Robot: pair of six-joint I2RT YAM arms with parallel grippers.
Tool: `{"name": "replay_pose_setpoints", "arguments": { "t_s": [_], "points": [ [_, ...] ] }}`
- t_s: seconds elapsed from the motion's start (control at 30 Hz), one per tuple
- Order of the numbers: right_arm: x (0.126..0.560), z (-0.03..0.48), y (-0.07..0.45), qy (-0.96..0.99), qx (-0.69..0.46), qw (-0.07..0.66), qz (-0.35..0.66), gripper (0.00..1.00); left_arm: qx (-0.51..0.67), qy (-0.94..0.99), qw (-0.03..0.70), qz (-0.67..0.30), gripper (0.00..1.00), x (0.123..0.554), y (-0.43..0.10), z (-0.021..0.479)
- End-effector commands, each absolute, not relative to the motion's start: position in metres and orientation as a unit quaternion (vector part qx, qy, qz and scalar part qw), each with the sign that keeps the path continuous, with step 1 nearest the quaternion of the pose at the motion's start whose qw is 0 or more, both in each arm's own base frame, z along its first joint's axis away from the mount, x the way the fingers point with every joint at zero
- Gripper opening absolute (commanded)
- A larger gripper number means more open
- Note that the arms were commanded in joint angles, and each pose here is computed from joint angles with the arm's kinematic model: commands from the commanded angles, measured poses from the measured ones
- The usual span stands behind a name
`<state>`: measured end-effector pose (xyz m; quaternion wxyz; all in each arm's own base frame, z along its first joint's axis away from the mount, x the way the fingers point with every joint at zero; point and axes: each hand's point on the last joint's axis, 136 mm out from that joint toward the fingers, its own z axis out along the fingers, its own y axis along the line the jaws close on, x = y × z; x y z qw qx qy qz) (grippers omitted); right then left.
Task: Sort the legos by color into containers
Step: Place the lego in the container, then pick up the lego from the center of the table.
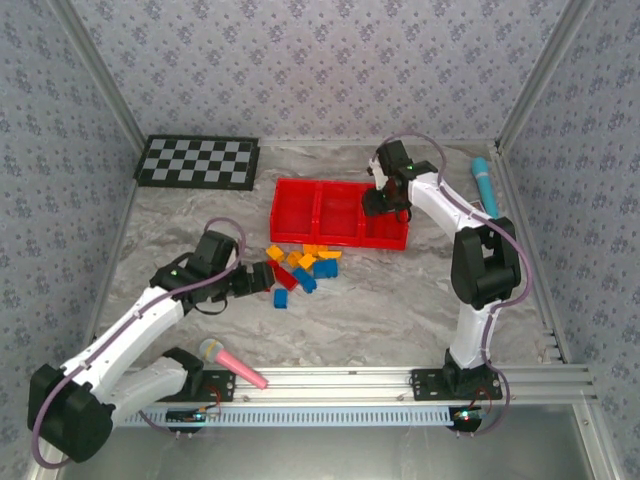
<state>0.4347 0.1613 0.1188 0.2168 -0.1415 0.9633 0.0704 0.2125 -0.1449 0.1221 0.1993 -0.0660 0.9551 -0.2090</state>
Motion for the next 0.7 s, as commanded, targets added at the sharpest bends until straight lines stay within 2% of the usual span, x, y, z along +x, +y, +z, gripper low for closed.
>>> {"name": "replay_pose_setpoints", "arguments": {
  "t_s": [0.0,0.17,0.47,0.5,0.53,0.67],
  "points": [
    [0.430,0.126,0.162,0.961,-0.144,0.222,0.084,0.53,-0.072,0.957,0.204,-0.195,1.00,0.220,-0.145,0.128],
    [0.414,0.144,0.165,0.952,-0.145,0.246,0.109,0.55,-0.062,0.972,0.160,-0.160,1.00,0.217,-0.143,0.113],
    [0.362,0.172,0.154,0.948,-0.095,0.285,0.106,0.79,-0.039,0.984,0.127,-0.121,1.00,0.229,-0.150,0.103],
    [0.357,0.175,0.151,0.946,-0.087,0.292,0.106,0.84,-0.037,0.985,0.121,-0.114,1.00,0.231,-0.150,0.100],
    [0.349,0.174,0.147,0.947,-0.080,0.293,0.105,0.98,-0.033,0.987,0.116,-0.110,1.00,0.233,-0.151,0.098],
    [0.335,0.184,0.138,0.939,-0.062,0.318,0.113,1.00,-0.016,0.992,0.088,-0.089,1.00,0.239,-0.155,0.088]
  ]
}}
